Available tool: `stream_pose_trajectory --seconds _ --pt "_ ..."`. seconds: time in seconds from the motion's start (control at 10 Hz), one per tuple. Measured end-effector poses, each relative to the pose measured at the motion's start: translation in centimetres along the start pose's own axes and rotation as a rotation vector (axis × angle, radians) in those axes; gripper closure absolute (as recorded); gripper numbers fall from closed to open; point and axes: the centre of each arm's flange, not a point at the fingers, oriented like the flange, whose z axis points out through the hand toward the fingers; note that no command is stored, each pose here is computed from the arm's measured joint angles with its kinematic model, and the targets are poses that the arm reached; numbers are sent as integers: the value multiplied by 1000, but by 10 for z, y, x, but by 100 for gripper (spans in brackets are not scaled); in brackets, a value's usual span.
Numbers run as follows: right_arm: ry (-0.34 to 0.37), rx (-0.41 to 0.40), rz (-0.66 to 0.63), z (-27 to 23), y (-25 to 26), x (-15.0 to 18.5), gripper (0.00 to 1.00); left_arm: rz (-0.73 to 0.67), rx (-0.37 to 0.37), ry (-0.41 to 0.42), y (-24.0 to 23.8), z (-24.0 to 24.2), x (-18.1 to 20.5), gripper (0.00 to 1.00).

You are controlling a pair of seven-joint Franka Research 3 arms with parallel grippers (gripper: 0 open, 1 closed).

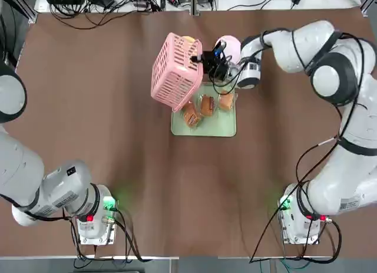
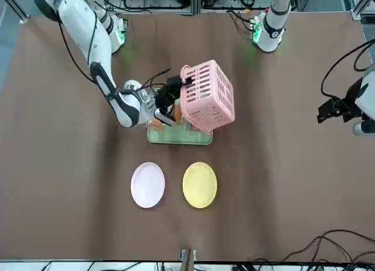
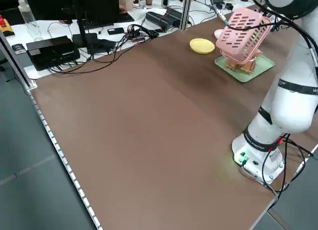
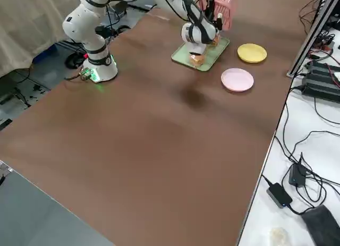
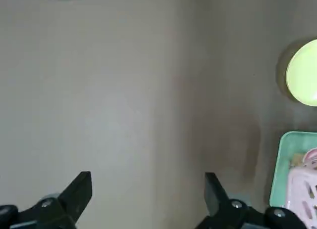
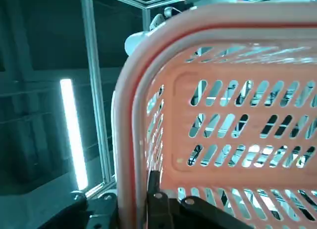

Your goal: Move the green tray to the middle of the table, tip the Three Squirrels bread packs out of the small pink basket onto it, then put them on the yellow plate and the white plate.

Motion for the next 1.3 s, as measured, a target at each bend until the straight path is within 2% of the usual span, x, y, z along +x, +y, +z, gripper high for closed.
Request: stream_pose_trajectory --seconds 0.2,0.6,0.7,0.9,1.1,1.3 --pt "2 -69 25 11 -49 13 93 10 1 -23 5 20 0 0" --pt "118 -271 95 1 -124 26 93 47 22 -23 28 91 -15 0" --pt "140 -346 106 -6 -138 27 93 59 23 -26 34 112 -20 0" --pt "144 -523 77 -27 -168 29 93 86 -20 5 62 161 -37 0" --pt "108 -691 16 -65 -192 33 93 115 -39 50 99 210 -66 0" --pt "56 -868 -39 -112 -218 37 93 97 -64 71 119 231 -82 0"
